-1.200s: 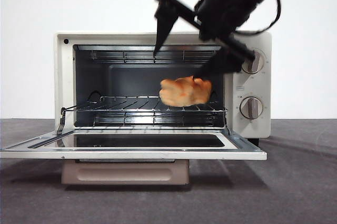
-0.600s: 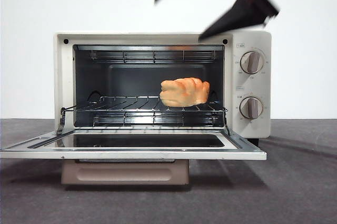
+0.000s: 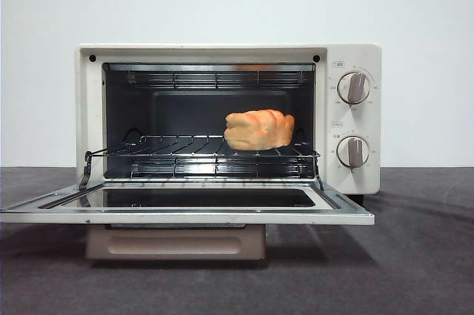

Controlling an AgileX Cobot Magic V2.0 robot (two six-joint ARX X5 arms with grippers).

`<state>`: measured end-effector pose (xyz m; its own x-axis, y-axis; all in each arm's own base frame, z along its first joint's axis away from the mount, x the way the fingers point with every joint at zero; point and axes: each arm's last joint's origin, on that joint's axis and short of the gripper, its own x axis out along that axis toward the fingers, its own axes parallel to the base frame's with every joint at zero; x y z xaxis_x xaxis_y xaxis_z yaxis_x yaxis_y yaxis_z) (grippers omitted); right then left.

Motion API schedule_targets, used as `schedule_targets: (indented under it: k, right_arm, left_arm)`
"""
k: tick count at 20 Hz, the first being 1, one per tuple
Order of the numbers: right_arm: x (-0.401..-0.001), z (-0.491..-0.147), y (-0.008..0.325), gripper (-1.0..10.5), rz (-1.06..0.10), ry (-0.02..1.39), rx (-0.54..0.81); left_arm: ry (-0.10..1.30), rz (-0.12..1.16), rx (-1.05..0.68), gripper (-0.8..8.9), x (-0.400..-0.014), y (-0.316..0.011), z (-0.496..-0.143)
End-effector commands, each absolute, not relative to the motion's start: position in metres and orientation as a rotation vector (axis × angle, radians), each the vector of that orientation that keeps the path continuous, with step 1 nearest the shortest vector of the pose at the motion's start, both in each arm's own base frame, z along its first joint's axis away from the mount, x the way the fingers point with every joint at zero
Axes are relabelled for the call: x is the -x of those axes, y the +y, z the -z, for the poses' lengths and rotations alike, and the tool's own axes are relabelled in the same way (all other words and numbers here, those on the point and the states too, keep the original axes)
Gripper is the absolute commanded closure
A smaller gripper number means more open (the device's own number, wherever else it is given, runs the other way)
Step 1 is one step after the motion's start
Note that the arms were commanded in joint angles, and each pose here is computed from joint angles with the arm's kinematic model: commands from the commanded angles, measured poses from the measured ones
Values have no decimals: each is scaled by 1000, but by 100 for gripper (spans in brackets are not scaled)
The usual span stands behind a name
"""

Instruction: The left arm flap open the oven, the right arm pick bread and place it into oven, the left arm flap close the oven

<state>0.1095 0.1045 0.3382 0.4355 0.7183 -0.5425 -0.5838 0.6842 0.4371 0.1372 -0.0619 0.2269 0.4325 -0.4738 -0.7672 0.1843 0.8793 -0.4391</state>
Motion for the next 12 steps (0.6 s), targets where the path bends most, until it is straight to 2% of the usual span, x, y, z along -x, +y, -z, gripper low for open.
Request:
schedule_targets:
  k: [1, 4, 8, 12]
  right_arm:
    - [-96, -346, 94, 591, -839, 736, -158]
    - [-80, -349, 80, 591, -837, 719, -158]
    - [-71, -353, 70, 591, -829, 668, -168]
    - [-69, -353, 69, 592, -830, 666, -174]
  left_arm:
    - [1099, 359, 366, 800, -147, -55, -218]
    - [1198, 295, 416, 800, -162, -42, -202]
    - [1344, 304, 446, 799, -180, -41, -175]
    - [1378, 351, 483, 799, -193, -43, -160]
